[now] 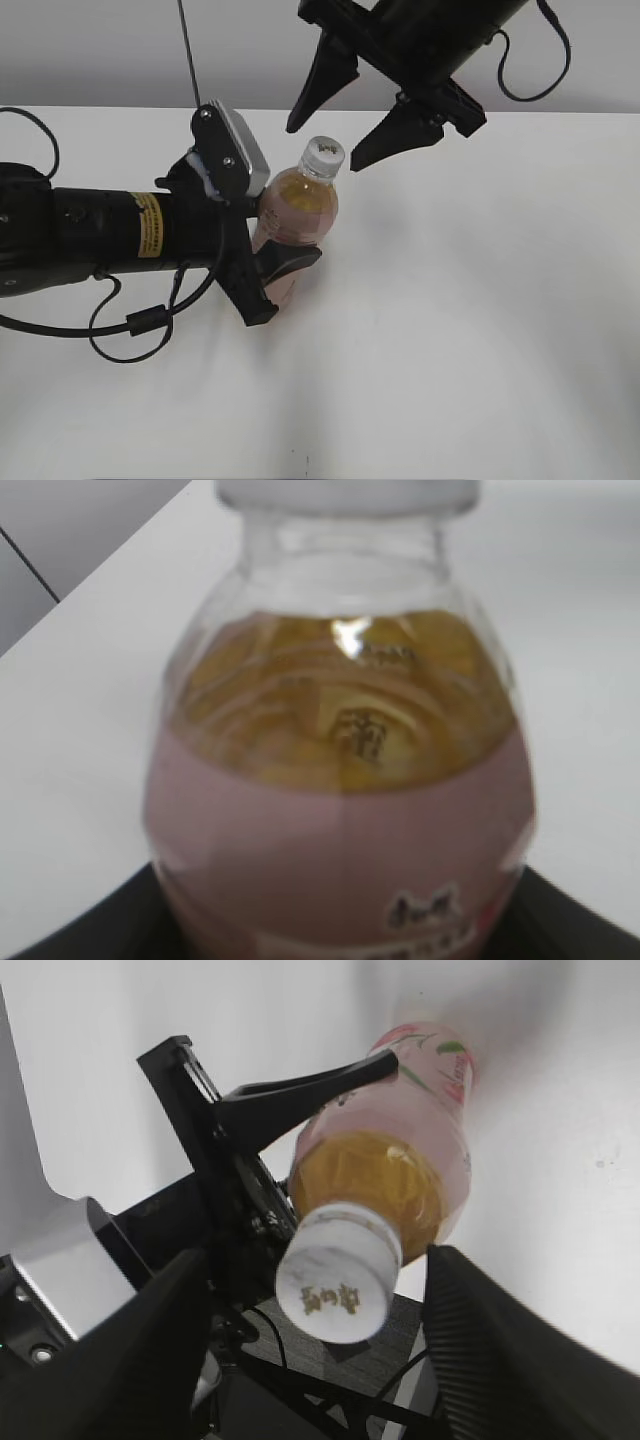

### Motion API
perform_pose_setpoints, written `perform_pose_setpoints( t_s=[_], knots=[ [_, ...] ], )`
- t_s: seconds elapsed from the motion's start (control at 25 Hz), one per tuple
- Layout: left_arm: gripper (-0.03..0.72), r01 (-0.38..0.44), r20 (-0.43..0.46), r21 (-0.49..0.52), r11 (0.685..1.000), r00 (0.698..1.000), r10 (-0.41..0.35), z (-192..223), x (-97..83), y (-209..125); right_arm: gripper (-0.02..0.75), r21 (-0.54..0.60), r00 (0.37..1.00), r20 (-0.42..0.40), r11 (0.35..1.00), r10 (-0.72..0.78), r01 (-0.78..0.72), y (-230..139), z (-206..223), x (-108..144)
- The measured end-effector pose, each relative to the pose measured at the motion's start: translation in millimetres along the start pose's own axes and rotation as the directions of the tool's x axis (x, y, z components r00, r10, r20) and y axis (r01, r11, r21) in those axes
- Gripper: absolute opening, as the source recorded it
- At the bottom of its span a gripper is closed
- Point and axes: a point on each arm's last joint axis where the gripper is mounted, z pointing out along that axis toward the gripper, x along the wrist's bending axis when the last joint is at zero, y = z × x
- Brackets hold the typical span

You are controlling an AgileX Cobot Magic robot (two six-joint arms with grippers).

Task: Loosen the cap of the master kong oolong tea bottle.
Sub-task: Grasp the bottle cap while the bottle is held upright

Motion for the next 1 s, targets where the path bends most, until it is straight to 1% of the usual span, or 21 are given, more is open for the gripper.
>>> perform_pose_setpoints(
  t_s=[0.12, 0.28, 0.48, 0.8, 1.0],
  knots=[
    [0.409, 0.000, 0.000, 0.000, 1.000, 1.000, 0.000, 0.0, 0.0, 0.0, 0.486, -0.008, 1.000, -0.006, 1.000, -0.004, 0.004, 1.8, -1.1, 2.1],
    [0.409, 0.000, 0.000, -0.002, 1.000, 1.000, 0.000, 0.0, 0.0, 0.2, 0.476, -0.013, 1.000, 0.018, 1.000, -0.003, 0.003, 2.3, -1.3, 0.0],
    [0.409, 0.001, 0.000, -0.004, 1.000, 1.000, -0.001, 0.0, 0.0, 0.4, 0.472, -0.013, 1.000, 0.023, 1.000, -0.001, 0.001, 2.3, -1.3, -0.5],
    [0.409, 0.001, 0.001, -0.006, 1.000, 1.000, -0.001, 0.0, -0.1, 0.5, 0.469, 0.025, 0.999, 0.023, 0.999, 0.027, -0.027, 5.2, 11.2, -5.6],
    [0.409, 0.001, 0.001, -0.007, 1.000, 1.000, -0.001, 0.0, -0.1, 0.6, 0.424, 0.036, 0.999, 0.021, 0.999, 0.032, -0.032, 4.9, 12.6, -6.0]
  ],
)
